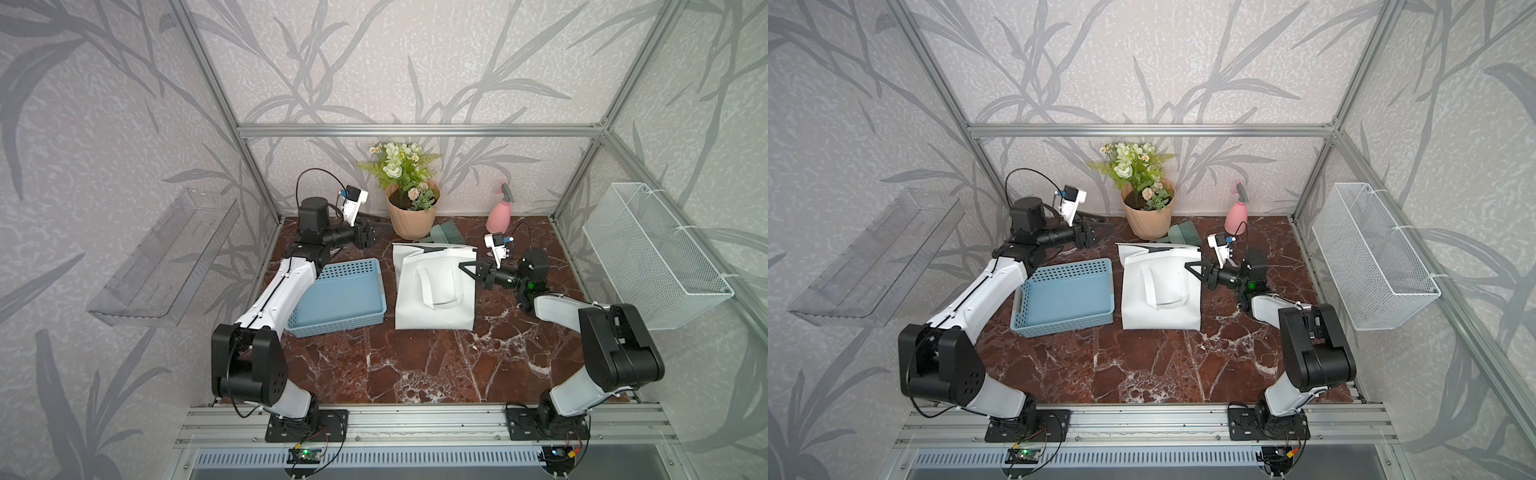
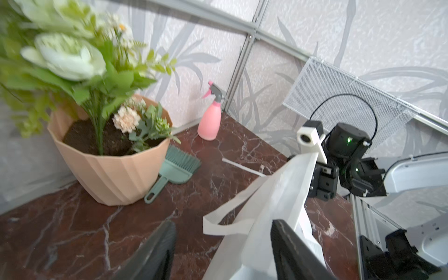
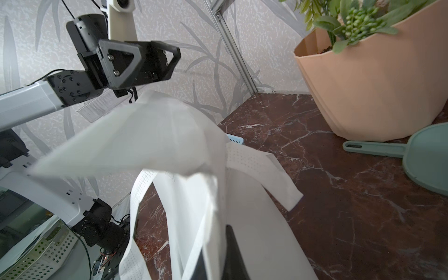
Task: Place the ice pack in the delivery bag
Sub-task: Close the delivery bag at the center of the board, then seal the delivery bag at the center of the board.
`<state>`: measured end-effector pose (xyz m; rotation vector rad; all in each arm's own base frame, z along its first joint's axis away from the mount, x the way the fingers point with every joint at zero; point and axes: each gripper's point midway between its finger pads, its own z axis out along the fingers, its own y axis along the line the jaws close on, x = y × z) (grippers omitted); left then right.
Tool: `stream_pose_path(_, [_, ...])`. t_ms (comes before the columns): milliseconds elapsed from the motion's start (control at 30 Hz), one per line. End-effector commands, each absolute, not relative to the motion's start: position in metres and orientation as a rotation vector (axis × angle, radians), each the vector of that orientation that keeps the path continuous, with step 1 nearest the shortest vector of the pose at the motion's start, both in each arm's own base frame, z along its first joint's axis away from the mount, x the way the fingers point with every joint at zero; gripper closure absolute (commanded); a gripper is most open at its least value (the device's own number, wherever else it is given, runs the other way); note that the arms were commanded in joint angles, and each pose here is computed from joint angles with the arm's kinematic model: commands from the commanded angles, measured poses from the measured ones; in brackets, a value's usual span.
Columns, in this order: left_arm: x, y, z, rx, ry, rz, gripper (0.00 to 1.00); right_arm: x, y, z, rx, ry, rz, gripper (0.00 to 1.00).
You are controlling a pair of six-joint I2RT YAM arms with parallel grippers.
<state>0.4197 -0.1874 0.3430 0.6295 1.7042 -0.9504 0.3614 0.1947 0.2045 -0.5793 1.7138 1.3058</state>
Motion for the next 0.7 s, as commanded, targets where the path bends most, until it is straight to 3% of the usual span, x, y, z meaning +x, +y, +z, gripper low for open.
stream_pose_path(0, [0.435,-0.195,0.369,0.593,1.685,-0.934,0.34,0.359,0.196,0.237,-0.649,1.604,1.235,0.97])
stream_pose_path(233, [0.454,-0.255,0.329,0.798,1.857,-0.929,0.37,0.356,0.201,0.239,-0.666,1.6,1.197,0.95])
stream_pose_path(400, [0.437,-0.284,0.292,0.959,1.943,-0.89,0.38,0.353,0.203,0.238,-0.682,1.606,1.159,0.95])
stream_pose_path(667, [0.408,-0.302,0.275,1.075,1.959,-0.937,0.38,0.355,0.209,0.233,-0.699,1.633,1.087,0.94])
